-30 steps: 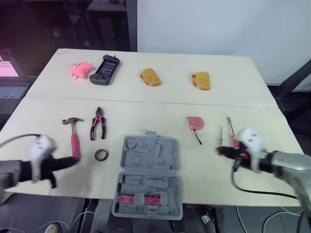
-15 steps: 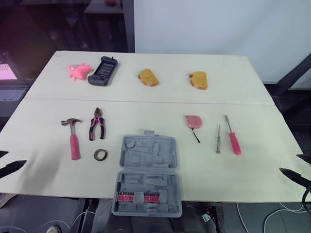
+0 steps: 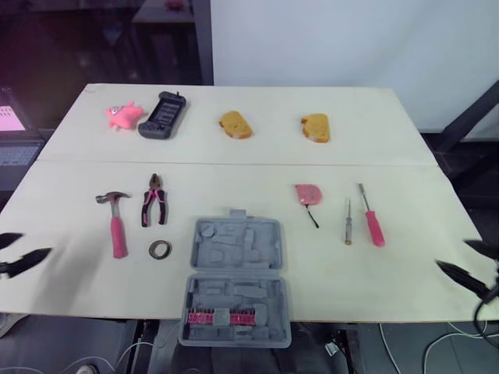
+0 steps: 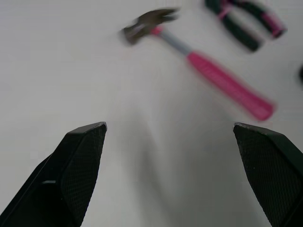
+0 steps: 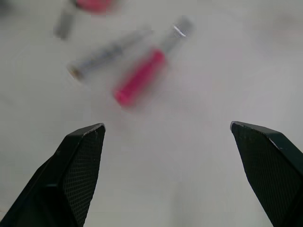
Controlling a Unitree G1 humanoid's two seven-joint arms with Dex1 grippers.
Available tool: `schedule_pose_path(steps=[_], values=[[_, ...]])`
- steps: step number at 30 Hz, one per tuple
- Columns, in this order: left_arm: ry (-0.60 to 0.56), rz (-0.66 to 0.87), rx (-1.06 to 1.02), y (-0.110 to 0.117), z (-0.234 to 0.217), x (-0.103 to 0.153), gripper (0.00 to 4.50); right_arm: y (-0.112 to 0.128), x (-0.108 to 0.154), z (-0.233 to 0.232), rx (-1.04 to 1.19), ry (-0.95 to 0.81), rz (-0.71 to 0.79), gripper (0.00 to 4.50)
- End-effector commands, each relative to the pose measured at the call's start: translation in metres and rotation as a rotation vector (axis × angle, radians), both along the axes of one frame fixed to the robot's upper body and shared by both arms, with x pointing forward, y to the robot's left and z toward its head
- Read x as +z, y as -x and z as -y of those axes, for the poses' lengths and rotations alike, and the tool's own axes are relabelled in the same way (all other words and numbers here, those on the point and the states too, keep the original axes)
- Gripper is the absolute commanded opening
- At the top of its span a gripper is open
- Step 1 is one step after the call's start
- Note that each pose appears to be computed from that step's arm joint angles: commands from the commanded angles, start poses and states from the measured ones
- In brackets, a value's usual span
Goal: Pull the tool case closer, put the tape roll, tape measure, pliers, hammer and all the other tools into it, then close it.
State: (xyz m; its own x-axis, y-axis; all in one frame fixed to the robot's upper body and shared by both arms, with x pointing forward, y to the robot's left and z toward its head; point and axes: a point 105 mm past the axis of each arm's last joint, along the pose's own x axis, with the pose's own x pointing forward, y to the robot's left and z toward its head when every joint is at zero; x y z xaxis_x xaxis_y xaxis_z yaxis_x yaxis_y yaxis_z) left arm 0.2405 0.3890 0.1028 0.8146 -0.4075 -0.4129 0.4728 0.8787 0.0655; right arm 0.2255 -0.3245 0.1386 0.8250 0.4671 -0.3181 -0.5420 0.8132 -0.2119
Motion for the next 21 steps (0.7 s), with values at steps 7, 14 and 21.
schedule_pose_path(steps=[7,14,21], values=[[-0.196,0.077,-0.522,-0.011,0.116,0.005,4.50,-0.006,0.039,-0.159,0.547,-0.093,0.011,4.47],[-0.328,-0.170,-0.825,-0.015,0.121,-0.017,4.50,-0.013,0.023,-0.203,0.699,-0.021,0.001,4.47],[-0.348,-0.216,-0.909,-0.043,0.135,-0.032,4.50,-0.021,0.013,-0.220,0.714,0.036,0.004,4.47]])
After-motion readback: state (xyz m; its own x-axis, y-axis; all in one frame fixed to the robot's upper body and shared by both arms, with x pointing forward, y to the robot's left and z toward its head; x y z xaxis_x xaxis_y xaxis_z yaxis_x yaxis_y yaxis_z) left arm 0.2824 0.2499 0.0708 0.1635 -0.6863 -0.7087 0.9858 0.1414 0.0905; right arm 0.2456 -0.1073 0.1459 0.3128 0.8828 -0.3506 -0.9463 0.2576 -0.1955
